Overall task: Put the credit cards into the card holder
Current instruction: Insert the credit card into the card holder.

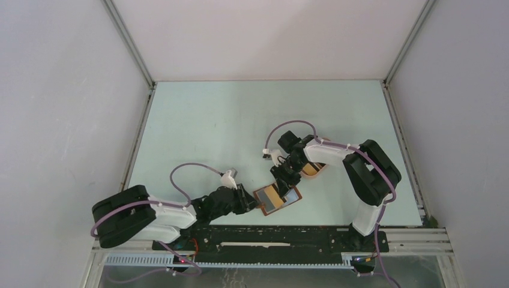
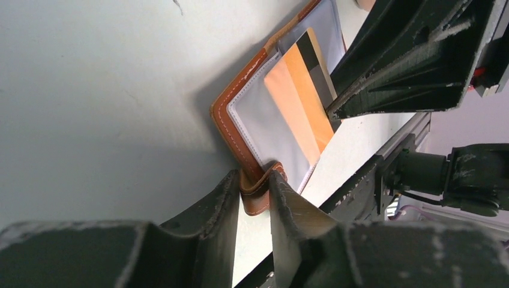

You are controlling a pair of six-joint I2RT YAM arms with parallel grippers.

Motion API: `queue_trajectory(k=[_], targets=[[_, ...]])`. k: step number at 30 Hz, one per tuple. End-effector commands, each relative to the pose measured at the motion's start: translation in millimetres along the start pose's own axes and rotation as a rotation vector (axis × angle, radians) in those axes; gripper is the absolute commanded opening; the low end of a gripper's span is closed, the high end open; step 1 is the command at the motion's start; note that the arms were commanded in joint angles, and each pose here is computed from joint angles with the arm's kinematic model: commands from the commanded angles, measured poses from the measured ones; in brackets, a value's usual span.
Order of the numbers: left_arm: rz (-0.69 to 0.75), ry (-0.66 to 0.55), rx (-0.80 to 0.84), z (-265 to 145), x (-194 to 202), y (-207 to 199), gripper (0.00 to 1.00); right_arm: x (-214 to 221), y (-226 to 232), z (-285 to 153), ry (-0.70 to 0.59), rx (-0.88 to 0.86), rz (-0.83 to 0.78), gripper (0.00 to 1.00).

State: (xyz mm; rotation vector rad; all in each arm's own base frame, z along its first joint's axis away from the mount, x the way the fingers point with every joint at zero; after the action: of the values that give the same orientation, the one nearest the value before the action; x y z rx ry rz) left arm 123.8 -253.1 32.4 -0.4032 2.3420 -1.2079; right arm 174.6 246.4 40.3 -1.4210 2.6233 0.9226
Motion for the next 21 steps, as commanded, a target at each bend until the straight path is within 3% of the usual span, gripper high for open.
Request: queue_trajectory(k=[1, 7, 21], targets=[[-0.017, 0.01, 0.03, 8.7, -0.9, -12.5, 0.28, -8.9, 5.5, -0.1, -0.008, -0.021, -0.011, 0.33], [-0.02, 0.029, 0.034, 12.5, 2.5, -10.7, 0.2, -8.2, 12.4, 3.7, 0.004, -0.045, -0.023, 0.31], [-0.03, 0.033, 0.056, 14.5, 2.2, -10.9, 0.18, -7.6, 27.7, 11.5, 0.033, -0.102, -0.054, 0.3]])
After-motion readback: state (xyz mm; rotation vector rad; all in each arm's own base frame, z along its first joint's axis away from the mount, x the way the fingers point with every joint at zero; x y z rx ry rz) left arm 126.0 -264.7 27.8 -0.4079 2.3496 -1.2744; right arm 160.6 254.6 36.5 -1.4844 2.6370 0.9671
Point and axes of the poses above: each gripper's point midway between its finger pads, its own z axis out along the fingers, its own y axis along the line the jaws close on, x = y × z, the point moved 2 cm from there along -z, back along the fingers, and after that the axes turned 11 degrees about -z, right-handed, at the moved point
